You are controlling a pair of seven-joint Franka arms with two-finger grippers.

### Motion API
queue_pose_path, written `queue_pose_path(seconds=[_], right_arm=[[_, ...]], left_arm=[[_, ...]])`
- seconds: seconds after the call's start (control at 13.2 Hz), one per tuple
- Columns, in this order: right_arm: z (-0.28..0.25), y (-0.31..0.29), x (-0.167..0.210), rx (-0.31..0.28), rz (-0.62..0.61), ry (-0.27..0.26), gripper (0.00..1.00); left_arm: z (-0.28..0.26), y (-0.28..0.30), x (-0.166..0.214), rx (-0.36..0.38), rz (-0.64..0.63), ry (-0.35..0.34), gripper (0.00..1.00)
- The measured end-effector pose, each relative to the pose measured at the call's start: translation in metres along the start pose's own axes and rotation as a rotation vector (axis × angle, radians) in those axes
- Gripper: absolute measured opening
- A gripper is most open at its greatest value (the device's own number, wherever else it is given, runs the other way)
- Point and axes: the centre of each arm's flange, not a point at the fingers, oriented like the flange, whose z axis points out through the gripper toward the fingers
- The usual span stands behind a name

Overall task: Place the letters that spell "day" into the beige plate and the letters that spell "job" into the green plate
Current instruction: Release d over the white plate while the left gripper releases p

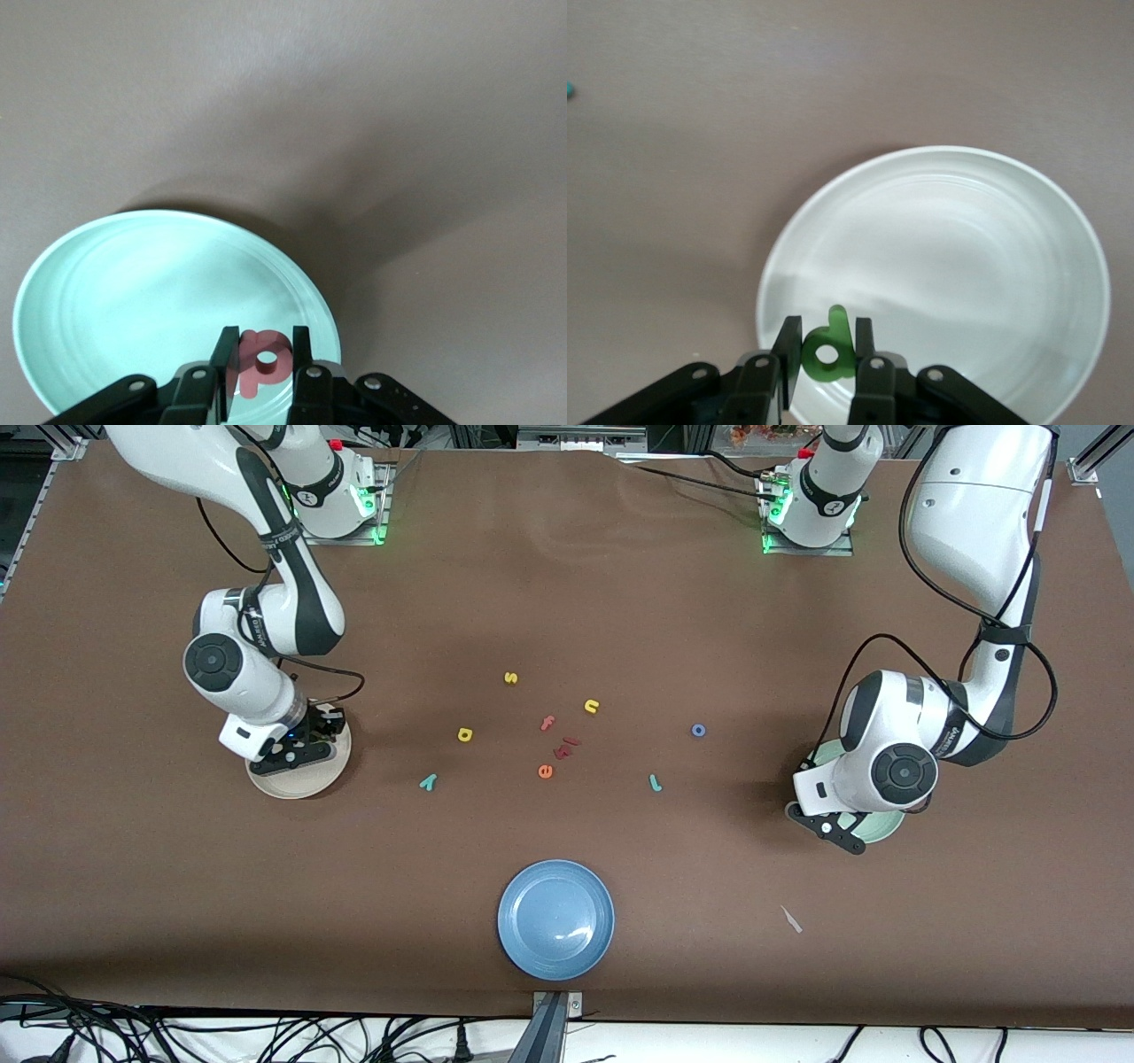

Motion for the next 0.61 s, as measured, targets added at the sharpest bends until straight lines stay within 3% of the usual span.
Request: queue_pose_path(seconds=[0.15, 0.38, 0.53, 0.61], right_arm=[[-0.003, 0.012, 0.003, -0.001, 0.003, 0.010, 0.44], [-0.011, 0.005, 0.011, -0.001, -0.012, 0.030, 0.75], [-0.013, -0.007, 0.015, 0.004, -0.004, 0.034, 0.98], [-0.014, -0.016, 0.016, 0.010, 0.015, 0.035, 1.00]], left_arm=[[0.019, -0.002, 0.002, -0.007, -0.002, -0.009, 0.27], [0.036, -0.014, -0.001, -0.015, -0.019, -0.013, 0.28], [0.037, -0.019, -0.002, -0.017, -0.024, -0.011, 0.42], [0.037, -0.019, -0.002, -0.017, -0.024, -0.010, 0.52]])
